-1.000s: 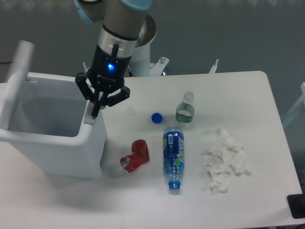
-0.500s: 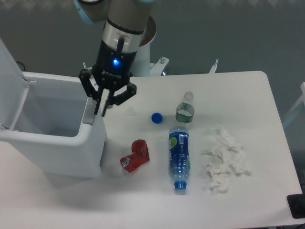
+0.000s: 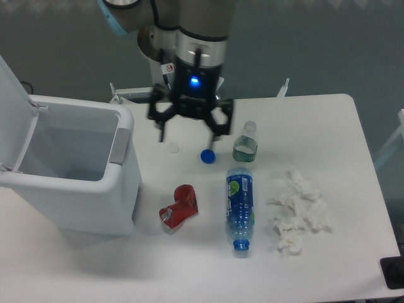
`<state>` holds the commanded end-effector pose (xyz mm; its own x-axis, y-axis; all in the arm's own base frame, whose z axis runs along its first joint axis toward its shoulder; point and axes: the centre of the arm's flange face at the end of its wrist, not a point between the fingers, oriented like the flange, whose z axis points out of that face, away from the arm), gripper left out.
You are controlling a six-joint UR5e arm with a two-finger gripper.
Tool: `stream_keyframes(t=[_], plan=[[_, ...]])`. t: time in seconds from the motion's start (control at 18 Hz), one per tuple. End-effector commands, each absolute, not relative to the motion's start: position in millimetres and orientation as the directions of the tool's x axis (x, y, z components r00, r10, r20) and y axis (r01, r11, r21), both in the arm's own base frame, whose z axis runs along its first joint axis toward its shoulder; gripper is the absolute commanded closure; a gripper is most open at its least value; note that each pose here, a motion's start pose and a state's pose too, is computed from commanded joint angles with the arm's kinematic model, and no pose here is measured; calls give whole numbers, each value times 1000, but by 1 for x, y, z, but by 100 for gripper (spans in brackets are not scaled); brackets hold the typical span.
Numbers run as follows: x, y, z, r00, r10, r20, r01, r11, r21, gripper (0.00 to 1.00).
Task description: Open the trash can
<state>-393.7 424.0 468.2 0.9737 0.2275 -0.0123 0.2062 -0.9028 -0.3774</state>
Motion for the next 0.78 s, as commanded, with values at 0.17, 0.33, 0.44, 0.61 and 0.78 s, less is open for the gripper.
stream_keyframes(t=[0.17,0.33,0.44,0.61,0.78], plan=[[-424,411,444,981,194,-13,177,-920,-351,0],[-462,405,391,994,114,-5,108,-957,-269,0],[-476,401,368,997,43,-57,34,-989,-146,0],[-482,400,355,997,-5,-76,-11,-997,-81,0],[-491,406,347,997,-10,-71,-15,-997,-78,0]])
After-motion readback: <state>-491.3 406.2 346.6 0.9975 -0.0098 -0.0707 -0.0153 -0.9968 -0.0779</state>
